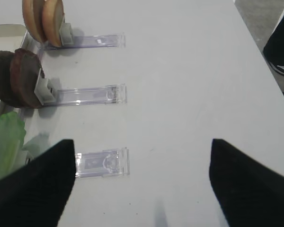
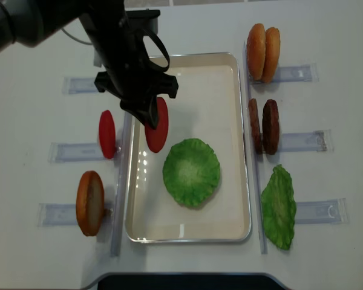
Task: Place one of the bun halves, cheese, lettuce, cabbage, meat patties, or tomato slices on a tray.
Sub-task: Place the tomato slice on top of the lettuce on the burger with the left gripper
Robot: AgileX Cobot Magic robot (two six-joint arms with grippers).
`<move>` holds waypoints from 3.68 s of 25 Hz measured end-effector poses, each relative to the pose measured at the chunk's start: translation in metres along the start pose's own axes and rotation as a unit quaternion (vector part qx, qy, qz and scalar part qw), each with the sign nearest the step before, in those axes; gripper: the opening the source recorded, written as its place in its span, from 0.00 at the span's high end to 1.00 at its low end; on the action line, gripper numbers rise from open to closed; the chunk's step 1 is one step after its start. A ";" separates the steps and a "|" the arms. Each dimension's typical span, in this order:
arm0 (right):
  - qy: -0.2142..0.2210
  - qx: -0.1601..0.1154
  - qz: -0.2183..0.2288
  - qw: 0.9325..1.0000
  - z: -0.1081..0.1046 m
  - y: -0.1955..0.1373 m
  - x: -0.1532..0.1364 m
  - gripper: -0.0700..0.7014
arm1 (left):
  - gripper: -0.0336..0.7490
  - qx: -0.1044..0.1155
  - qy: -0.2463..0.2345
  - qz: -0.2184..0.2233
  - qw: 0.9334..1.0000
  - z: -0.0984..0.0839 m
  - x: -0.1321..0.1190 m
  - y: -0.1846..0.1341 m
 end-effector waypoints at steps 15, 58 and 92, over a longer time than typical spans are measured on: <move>0.000 0.000 0.000 1.000 0.000 0.000 0.000 0.16 | 0.90 0.005 -0.033 -0.050 0.998 -0.026 -0.014 -0.009; 0.000 0.000 0.000 1.000 0.000 0.000 0.000 0.16 | 0.90 -0.013 -0.139 -0.066 0.988 -0.055 -0.062 -0.002; 0.000 0.000 0.000 1.000 0.000 0.000 0.000 0.16 | 0.60 -0.006 -0.153 -0.044 0.987 -0.057 -0.077 -0.004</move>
Point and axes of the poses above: a point on each arm's last joint axis where the gripper is mounted, x pointing back along that axis away from the gripper, z along the wrist's bending axis when the last joint is at zero, y = z × x, the point moved 8 cm from there along -x, pointing out along that axis toward the gripper, and after that the axes turned 14 degrees about -x, right-handed, at the moved point
